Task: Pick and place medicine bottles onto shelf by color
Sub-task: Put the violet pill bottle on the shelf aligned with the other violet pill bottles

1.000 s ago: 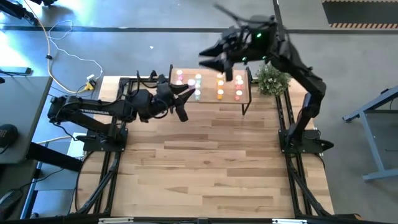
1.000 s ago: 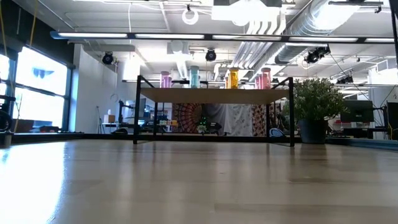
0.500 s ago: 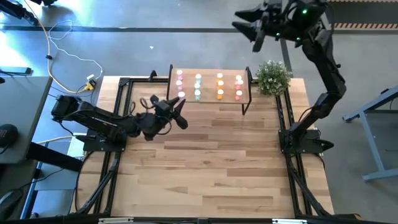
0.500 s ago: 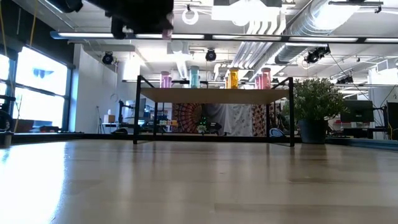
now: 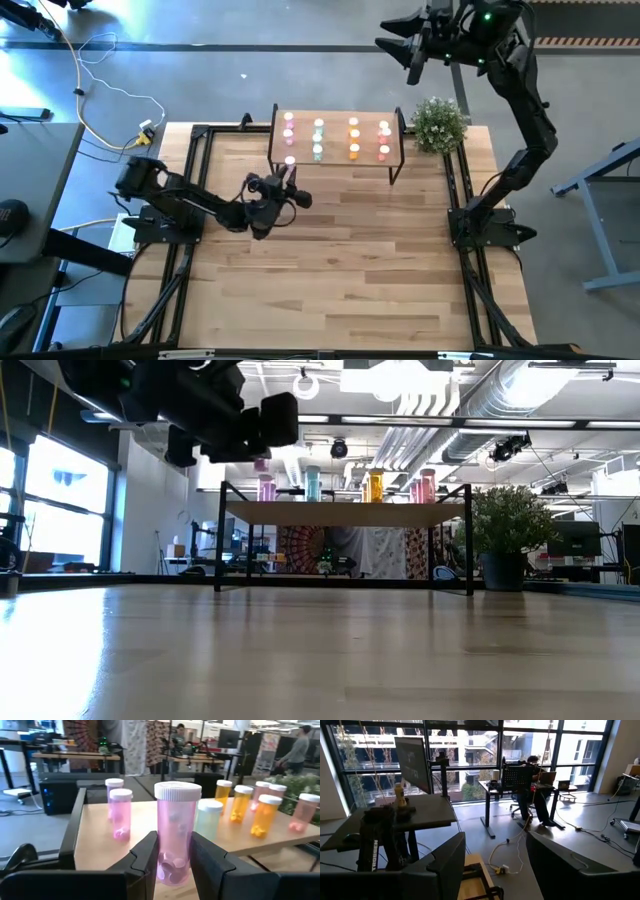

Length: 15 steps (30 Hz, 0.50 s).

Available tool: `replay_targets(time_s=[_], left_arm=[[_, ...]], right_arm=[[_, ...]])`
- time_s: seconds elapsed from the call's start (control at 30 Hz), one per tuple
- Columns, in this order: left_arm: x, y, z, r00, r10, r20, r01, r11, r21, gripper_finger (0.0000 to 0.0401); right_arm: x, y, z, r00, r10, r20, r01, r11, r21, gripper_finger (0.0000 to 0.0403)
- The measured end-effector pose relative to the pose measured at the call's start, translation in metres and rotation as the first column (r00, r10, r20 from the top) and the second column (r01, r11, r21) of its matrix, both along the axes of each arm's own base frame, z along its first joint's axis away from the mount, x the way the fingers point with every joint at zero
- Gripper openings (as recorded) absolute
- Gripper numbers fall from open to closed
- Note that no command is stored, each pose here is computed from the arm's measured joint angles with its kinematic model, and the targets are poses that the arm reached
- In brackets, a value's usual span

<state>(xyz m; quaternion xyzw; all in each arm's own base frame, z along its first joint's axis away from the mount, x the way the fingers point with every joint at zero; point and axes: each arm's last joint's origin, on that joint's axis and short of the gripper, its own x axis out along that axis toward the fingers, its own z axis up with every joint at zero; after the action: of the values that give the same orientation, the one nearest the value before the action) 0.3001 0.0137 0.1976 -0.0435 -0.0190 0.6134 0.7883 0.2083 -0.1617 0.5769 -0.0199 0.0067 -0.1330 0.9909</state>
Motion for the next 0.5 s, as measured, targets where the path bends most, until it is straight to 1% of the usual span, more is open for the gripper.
replay_targets(time_s=[0.2, 0.5], left_arm=[[0.002, 0.005, -0.009, 0.998, 0.065, 0.016, -0.065, 0.998, -0.003, 0.0088], [0.003, 0.028, -0.02, 0.99, 0.141, -0.007, -0.141, 0.99, -0.003, 0.0088]], right_arm=[[0.0, 0.0, -0.003, 0.999, 0.001, -0.033, -0.001, 1.0, -0.003, 0.0201], [0.0, 0.0, -0.006, 0.999, 0.002, -0.053, -0.001, 1.0, 0.013, 0.0201]])
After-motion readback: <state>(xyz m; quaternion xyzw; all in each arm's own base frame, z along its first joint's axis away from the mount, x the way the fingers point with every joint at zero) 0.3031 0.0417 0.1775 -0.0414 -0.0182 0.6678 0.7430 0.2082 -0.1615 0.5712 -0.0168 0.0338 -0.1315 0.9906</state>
